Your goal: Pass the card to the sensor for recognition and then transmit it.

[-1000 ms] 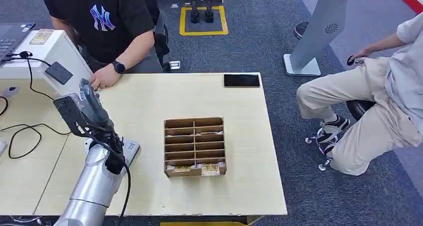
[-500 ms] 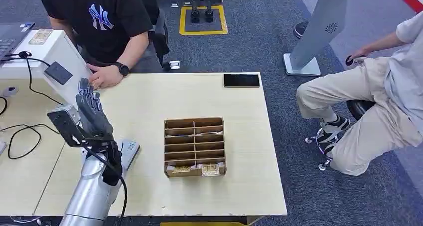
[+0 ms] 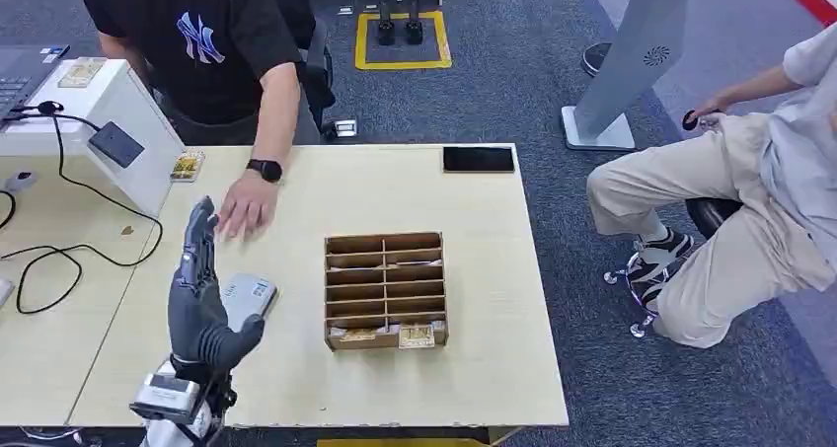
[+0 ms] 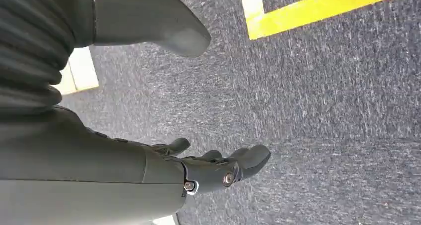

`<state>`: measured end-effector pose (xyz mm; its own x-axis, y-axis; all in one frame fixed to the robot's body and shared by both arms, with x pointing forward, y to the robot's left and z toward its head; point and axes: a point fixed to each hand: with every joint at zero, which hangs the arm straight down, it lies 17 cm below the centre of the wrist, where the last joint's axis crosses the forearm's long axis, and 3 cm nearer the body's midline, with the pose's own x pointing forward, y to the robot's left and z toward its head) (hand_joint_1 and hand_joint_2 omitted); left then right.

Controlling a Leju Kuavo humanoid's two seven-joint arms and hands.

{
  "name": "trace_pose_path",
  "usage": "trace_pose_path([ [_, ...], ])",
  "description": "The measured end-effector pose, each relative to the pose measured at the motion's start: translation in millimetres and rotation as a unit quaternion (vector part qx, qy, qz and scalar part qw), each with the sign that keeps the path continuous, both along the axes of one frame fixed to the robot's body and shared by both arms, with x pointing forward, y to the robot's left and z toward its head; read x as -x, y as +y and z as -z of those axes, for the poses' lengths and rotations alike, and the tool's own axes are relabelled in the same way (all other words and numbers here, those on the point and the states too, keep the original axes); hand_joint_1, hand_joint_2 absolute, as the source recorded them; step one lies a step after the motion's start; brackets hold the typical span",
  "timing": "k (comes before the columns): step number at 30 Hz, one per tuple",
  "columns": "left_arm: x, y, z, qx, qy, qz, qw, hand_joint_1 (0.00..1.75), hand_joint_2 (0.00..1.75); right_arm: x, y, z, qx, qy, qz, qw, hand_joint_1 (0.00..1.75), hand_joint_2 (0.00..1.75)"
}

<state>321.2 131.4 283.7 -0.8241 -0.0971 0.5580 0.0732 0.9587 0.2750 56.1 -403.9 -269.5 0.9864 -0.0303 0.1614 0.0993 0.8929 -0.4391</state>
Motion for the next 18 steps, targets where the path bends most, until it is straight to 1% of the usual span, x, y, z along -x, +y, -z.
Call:
trace_pose_path([
  [3, 11.2, -14.1, 7.3, -0.033, -0.009, 0.016, 0.999, 0.00, 1.75, 0.8, -2.4, -0.5, 0.002, 0.000, 0.005, 1.000, 0.00, 1.75],
  [11, 22.6, -24.9, 13.0, -0.053, -0.013, 0.038, 0.998, 0.00, 1.75, 1.5, -5.2, -1.1, 0.005, -0.001, 0.011, 1.000, 0.00, 1.75],
  [13, 25.7, -28.9, 15.3, -0.070, -0.021, 0.040, 0.997, 0.00, 1.75, 1.6, -5.3, -1.1, 0.005, 0.000, 0.007, 1.000, 0.00, 1.75],
  [18, 39.1, -49.2, 18.3, -0.122, -0.061, 0.041, 0.990, 0.00, 1.75, 1.0, -7.5, -1.6, 0.009, 0.003, -0.004, 1.000, 0.00, 1.75],
])
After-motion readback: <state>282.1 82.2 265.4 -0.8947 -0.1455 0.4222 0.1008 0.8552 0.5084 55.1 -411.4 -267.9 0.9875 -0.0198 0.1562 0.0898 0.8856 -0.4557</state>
